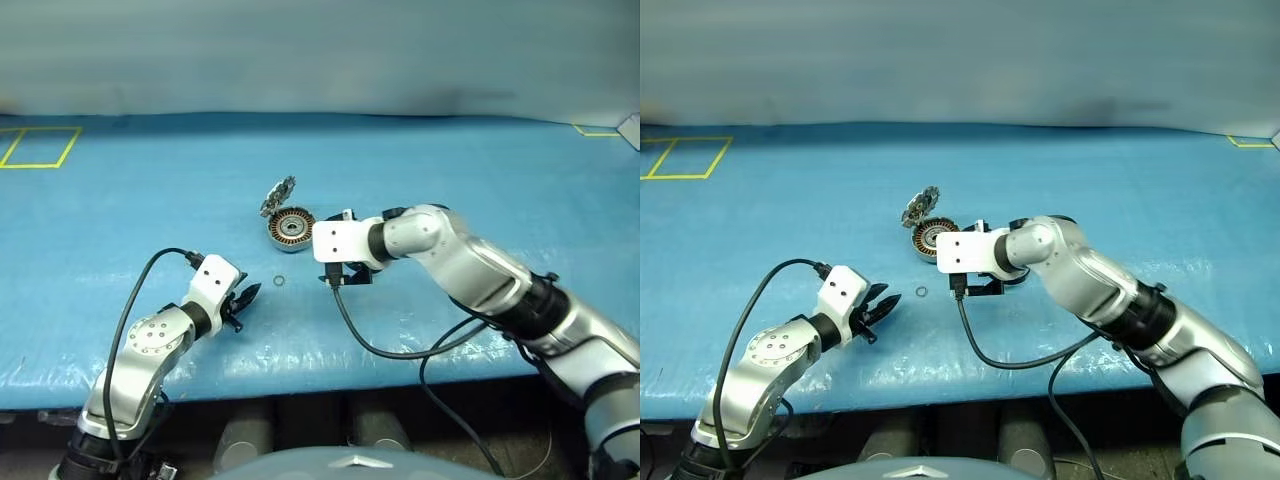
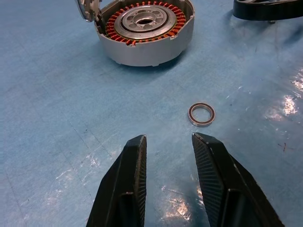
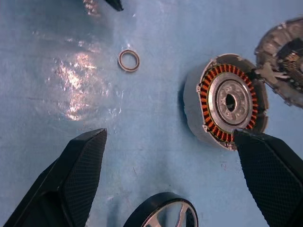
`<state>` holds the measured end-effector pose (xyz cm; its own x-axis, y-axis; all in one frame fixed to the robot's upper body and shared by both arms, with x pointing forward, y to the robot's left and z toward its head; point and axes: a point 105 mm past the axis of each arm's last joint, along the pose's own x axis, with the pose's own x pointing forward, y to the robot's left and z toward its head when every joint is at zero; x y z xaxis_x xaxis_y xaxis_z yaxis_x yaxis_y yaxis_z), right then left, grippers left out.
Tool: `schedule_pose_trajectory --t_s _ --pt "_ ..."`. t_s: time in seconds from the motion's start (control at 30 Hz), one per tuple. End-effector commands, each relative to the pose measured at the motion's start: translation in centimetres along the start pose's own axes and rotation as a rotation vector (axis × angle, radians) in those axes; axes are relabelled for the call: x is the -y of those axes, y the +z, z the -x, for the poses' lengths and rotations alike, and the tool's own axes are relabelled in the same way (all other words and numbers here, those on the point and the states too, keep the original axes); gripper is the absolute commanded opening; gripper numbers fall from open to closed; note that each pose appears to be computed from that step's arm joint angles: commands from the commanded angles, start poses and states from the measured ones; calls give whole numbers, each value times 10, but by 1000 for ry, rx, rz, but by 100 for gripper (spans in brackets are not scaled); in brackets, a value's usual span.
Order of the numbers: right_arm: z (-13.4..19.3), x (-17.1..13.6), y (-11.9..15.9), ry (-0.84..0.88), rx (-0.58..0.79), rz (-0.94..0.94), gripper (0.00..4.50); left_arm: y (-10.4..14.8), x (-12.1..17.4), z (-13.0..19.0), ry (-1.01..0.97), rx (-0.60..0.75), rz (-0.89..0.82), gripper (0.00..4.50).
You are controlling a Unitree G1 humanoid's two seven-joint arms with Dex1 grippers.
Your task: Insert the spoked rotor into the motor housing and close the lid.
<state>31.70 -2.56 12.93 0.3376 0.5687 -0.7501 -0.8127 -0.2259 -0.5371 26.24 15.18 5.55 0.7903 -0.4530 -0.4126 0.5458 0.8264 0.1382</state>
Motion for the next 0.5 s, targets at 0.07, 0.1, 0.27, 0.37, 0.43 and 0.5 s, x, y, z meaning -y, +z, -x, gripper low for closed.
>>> schedule_pose_trajectory --t_s 0.07,0.1,0.27,0.37,0.43,0.5 --pt "-13 13 7 60 -43 176 450 8 1 7 35 55 -6 163" --pt "-16 16 9 70 -49 199 450 7 2 7 46 57 2 163" --pt "-25 35 13 58 -65 247 450 4 4 10 63 60 21 163" --pt "-30 43 12 63 -79 257 450 3 7 11 66 68 26 163" --pt "-33 49 7 58 -98 257 450 4 11 11 56 78 15 163" --pt "-35 54 3 53 -111 249 450 4 15 12 52 87 7 163"
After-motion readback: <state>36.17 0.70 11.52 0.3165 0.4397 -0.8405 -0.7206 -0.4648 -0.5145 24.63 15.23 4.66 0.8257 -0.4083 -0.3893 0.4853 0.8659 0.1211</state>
